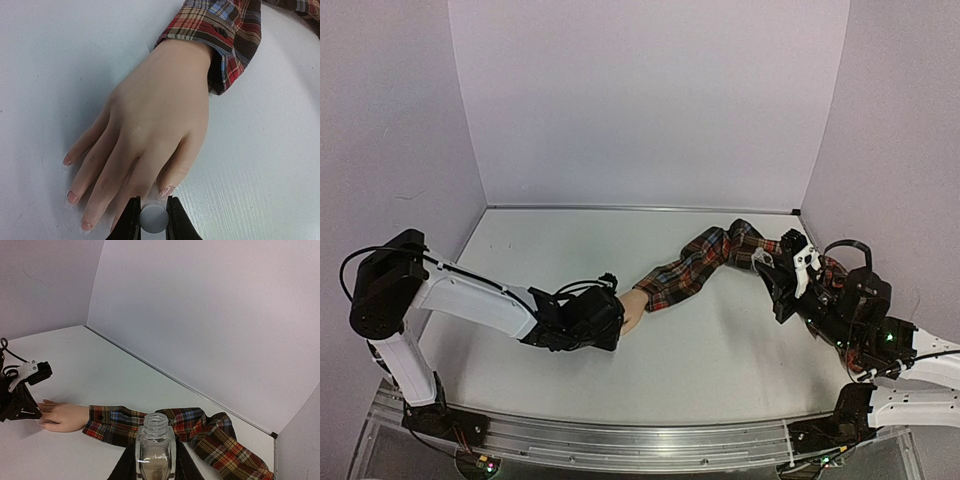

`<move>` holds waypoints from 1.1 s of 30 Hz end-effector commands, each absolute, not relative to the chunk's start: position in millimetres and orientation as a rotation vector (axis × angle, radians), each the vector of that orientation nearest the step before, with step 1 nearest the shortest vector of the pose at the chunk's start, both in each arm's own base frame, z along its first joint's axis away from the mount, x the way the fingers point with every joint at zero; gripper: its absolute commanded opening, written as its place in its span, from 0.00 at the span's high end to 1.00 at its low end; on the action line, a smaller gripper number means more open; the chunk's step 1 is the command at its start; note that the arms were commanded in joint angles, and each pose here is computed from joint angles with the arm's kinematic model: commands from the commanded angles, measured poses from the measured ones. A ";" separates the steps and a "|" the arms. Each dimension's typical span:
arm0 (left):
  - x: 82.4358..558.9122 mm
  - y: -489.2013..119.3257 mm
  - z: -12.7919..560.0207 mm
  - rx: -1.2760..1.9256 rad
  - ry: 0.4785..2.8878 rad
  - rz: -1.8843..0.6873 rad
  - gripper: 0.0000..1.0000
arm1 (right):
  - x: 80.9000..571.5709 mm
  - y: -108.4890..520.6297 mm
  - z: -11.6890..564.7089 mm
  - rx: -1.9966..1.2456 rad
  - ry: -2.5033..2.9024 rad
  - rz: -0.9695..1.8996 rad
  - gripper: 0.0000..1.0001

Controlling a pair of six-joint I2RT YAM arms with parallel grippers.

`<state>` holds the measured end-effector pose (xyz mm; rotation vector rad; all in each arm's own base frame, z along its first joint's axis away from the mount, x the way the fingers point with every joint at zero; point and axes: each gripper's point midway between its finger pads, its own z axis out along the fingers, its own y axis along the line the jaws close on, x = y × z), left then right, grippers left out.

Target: Paint the nails

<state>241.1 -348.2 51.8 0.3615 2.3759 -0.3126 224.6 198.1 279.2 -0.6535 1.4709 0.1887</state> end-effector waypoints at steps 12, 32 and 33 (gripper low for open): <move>254.0 -376.9 85.3 0.350 2.299 -0.402 1.00 | 225.3 192.3 292.9 -0.601 1.443 0.211 1.00; 256.4 -372.6 67.7 0.375 2.321 -0.356 1.00 | 225.1 191.4 293.2 -0.599 1.442 0.210 1.00; 256.2 -371.9 67.2 0.375 2.322 -0.354 1.00 | 225.1 191.6 293.0 -0.600 1.442 0.209 1.00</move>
